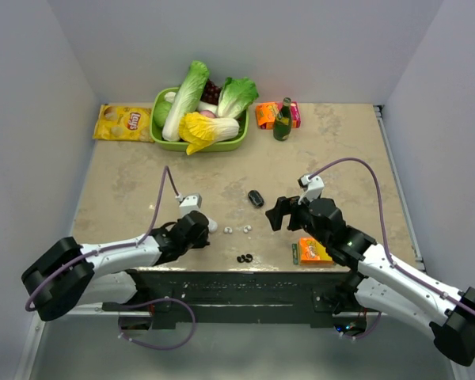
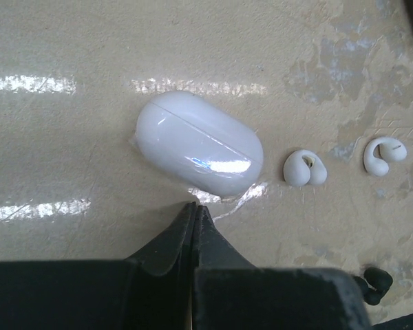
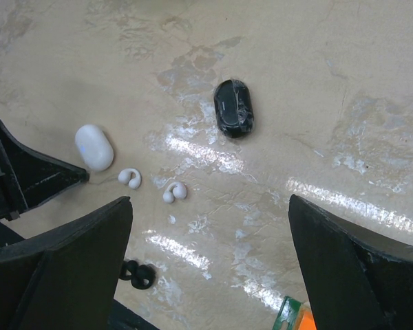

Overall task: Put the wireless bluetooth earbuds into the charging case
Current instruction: Pick up the charging case at the center of the board.

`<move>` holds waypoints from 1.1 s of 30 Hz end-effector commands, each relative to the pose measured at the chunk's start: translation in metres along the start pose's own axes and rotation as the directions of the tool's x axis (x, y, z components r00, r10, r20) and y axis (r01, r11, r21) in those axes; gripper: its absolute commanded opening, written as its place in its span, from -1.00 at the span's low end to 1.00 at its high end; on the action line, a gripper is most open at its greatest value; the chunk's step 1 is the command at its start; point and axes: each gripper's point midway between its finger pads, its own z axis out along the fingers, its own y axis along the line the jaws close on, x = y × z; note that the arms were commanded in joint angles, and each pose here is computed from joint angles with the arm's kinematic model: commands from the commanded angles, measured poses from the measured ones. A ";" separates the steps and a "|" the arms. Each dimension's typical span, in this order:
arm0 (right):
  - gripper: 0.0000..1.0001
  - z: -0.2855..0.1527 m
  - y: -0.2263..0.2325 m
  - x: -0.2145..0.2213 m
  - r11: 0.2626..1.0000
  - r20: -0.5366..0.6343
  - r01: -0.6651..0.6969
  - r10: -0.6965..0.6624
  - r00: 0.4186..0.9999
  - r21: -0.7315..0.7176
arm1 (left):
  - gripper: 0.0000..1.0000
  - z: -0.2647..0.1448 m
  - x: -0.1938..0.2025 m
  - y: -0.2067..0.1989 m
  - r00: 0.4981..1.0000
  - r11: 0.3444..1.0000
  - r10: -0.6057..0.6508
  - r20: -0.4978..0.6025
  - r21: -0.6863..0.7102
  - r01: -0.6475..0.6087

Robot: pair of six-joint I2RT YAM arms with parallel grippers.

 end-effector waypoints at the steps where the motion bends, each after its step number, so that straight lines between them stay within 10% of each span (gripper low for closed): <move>1: 0.96 -0.002 0.000 -0.005 1.000 0.023 0.001 -0.001 1.000 -0.001 | -1.00 0.004 -0.010 -0.013 0.999 1.000 -0.019 0.027 0.013 0.019; 25: 0.96 -0.003 -0.001 -0.004 1.000 0.021 0.001 -0.001 1.000 0.001 | -0.97 -0.008 -0.041 -0.026 0.993 0.997 0.067 0.102 0.020 -0.069; 28: 0.96 -0.003 0.001 -0.006 1.000 0.024 0.002 -0.002 1.000 -0.007 | -0.53 -0.028 -0.055 -0.021 0.987 0.998 0.053 0.151 0.025 -0.057; 32: 0.96 0.000 0.004 -0.004 1.000 0.019 0.003 -0.002 1.000 -0.018 | 0.99 -0.044 -0.067 -0.014 0.978 1.000 -0.011 0.206 0.018 0.008; 33: 0.96 0.001 0.004 -0.005 1.000 0.018 0.002 -0.002 1.000 -0.019 | 1.00 -0.044 -0.067 -0.010 0.977 1.000 -0.029 0.213 0.004 0.029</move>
